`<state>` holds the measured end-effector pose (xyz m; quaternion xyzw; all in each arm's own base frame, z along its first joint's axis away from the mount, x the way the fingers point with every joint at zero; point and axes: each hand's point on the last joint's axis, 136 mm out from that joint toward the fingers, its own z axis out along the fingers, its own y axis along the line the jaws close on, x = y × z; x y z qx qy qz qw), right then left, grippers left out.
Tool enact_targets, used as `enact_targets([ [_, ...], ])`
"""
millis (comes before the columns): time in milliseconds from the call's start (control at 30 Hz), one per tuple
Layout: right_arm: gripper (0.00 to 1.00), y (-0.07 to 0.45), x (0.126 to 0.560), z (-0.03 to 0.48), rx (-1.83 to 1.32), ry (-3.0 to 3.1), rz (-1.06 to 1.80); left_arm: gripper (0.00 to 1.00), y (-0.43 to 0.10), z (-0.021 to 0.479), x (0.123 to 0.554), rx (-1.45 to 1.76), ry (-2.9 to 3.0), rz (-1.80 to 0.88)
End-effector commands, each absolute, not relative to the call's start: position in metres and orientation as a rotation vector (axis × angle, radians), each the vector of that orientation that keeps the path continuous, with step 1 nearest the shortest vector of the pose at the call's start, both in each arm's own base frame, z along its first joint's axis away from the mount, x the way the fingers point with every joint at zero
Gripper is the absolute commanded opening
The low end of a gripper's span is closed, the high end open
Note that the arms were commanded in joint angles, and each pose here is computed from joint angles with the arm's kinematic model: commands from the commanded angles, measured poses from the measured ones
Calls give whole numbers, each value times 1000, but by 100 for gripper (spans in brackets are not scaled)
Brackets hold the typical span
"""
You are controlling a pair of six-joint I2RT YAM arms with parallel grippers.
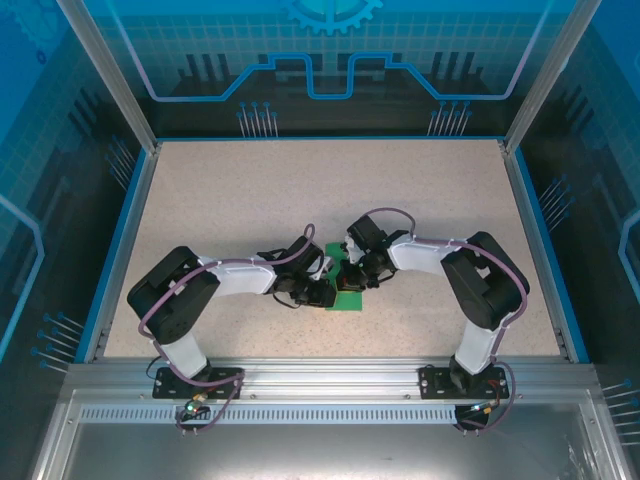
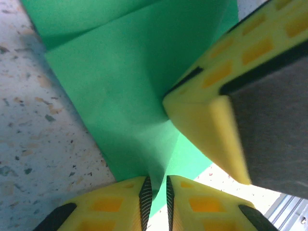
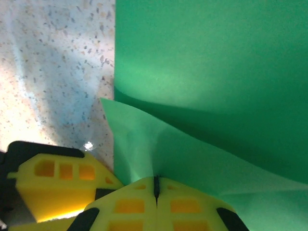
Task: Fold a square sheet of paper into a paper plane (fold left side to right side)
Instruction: Fold the triangle a second time at the center of the table.
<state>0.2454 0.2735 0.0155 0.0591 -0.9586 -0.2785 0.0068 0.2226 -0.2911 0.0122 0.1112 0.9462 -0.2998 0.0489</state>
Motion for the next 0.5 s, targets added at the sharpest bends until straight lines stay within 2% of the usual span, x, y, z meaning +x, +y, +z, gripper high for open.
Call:
enact_targets([
  [0, 0, 278, 240, 11, 235, -2977, -828, 21, -260, -28, 202, 313, 3049, -658],
  [267, 0, 255, 237, 2, 261, -3010, -659, 21, -251, -35, 196, 278, 3079, -605],
  [467, 0, 245, 244, 5, 261, -3041, -638, 21, -248, -39, 193, 262, 3093, -599],
])
